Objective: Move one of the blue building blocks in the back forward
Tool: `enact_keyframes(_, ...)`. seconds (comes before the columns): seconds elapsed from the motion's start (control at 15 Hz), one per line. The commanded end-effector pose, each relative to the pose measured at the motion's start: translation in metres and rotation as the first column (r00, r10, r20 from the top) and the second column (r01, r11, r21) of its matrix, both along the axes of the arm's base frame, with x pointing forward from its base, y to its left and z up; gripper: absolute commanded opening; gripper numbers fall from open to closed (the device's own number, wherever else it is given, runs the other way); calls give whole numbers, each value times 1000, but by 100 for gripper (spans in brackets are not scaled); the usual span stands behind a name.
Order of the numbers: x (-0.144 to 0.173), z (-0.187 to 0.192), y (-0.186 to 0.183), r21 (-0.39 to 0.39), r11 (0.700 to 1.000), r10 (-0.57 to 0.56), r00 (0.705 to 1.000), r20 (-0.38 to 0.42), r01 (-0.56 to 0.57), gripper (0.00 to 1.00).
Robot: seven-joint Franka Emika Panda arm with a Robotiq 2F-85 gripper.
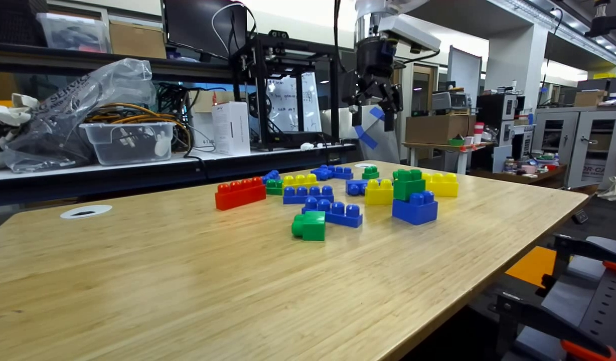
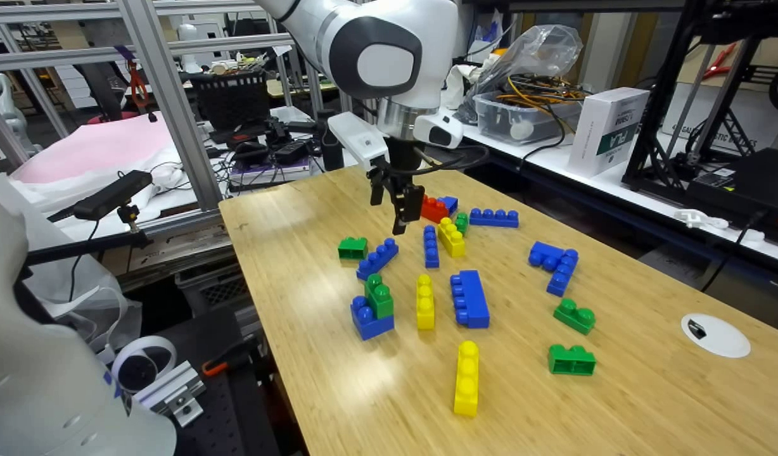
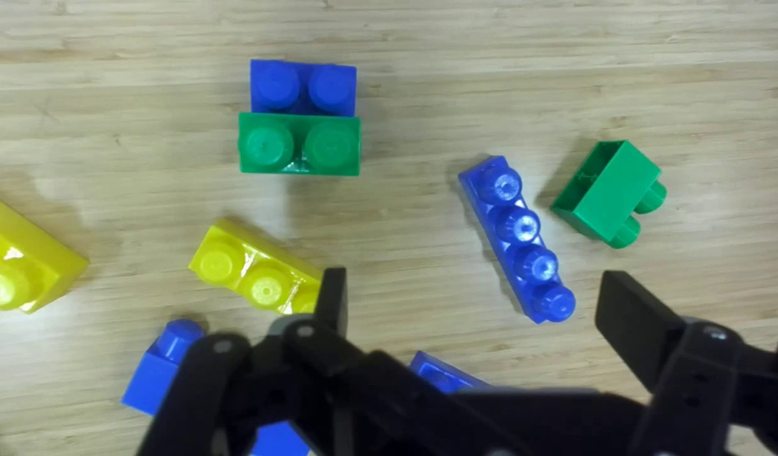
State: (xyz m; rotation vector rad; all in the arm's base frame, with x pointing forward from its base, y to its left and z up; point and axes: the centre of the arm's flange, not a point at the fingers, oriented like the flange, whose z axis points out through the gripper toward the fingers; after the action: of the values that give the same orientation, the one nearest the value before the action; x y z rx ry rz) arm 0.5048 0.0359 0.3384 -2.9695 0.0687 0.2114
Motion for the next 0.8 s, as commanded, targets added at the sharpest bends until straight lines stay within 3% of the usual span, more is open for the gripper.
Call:
enact_keyframes(0.0, -12, 11, -2, -31, 999, -16, 1000, -5, 15, 100)
enact_keyframes(0.73, -7, 16, 0, -14, 1000, -10, 1000, 15, 10, 100)
